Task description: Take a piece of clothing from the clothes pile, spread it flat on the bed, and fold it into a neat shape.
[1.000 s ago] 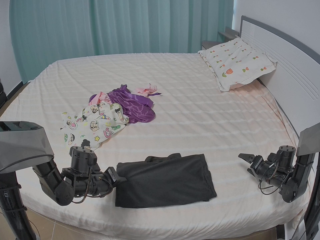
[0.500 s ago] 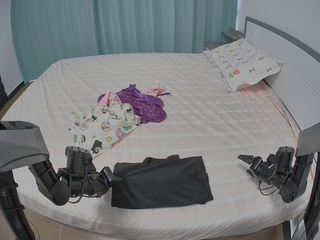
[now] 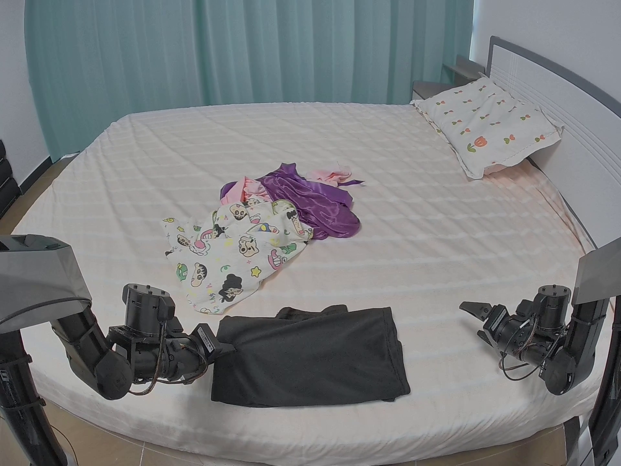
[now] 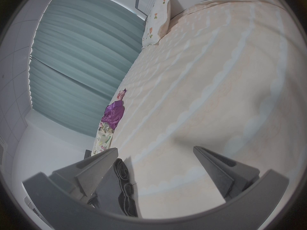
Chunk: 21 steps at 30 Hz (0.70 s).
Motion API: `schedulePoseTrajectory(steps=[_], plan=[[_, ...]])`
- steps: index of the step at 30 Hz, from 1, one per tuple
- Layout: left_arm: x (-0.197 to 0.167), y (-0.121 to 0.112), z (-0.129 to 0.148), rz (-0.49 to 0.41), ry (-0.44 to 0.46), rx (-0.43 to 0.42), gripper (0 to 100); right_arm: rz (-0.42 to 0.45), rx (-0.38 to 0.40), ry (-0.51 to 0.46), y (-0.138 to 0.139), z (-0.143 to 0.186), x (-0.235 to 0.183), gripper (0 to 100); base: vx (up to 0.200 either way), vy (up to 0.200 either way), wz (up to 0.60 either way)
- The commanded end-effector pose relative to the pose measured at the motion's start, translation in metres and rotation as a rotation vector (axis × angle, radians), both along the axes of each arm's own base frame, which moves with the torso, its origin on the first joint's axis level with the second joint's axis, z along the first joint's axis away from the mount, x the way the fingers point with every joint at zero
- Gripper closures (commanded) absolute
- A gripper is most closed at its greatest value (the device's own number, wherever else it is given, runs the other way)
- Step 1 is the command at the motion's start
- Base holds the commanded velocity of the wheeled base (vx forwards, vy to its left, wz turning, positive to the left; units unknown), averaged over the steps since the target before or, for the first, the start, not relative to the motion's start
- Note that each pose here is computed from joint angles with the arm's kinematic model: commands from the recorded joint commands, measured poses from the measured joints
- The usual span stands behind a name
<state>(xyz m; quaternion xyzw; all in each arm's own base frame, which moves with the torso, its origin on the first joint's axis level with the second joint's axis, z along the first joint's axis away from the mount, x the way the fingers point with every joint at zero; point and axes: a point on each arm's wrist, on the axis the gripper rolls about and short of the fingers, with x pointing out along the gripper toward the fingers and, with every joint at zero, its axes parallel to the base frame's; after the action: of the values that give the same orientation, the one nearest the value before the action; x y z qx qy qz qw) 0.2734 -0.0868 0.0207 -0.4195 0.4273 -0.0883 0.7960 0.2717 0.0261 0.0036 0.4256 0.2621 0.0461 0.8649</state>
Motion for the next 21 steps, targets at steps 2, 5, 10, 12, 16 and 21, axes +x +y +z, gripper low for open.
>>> schedulePoseTrajectory(steps=[2, 5, 10, 12, 16, 21], plan=[[0.0, 0.0008, 0.0004, 0.004, 0.0, -0.002, 100, 0.007, -0.001, -0.002, 0.0021, -0.0001, -0.0011, 0, 0.0, 0.2, 0.0], [-0.0003, 0.0009, 0.0002, 0.004, 0.001, -0.002, 100, 0.009, -0.001, 0.0, 0.0025, -0.0002, -0.0015, 0, 0.0, 0.2, 0.0], [0.0001, 0.0008, 0.0, 0.005, 0.002, -0.003, 100, 0.01, -0.001, 0.001, 0.0028, -0.0003, -0.002, 0, 0.0, 0.2, 0.0], [0.0, 0.0009, -0.0005, 0.006, 0.006, -0.003, 100, 0.01, -0.001, 0.001, 0.0028, -0.0003, -0.002, 0, 0.0, 0.2, 0.0], [0.0005, -0.0002, -0.0001, 0.018, 0.016, -0.02, 100, 0.013, -0.003, 0.005, 0.0032, -0.0007, -0.0031, 0, 0.0, 0.2, 0.0], [0.0003, 0.0003, -0.0012, 0.02, 0.02, -0.018, 100, 0.025, -0.003, 0.011, 0.0063, -0.0012, -0.0049, 0, 0.0, 0.2, 0.0]])
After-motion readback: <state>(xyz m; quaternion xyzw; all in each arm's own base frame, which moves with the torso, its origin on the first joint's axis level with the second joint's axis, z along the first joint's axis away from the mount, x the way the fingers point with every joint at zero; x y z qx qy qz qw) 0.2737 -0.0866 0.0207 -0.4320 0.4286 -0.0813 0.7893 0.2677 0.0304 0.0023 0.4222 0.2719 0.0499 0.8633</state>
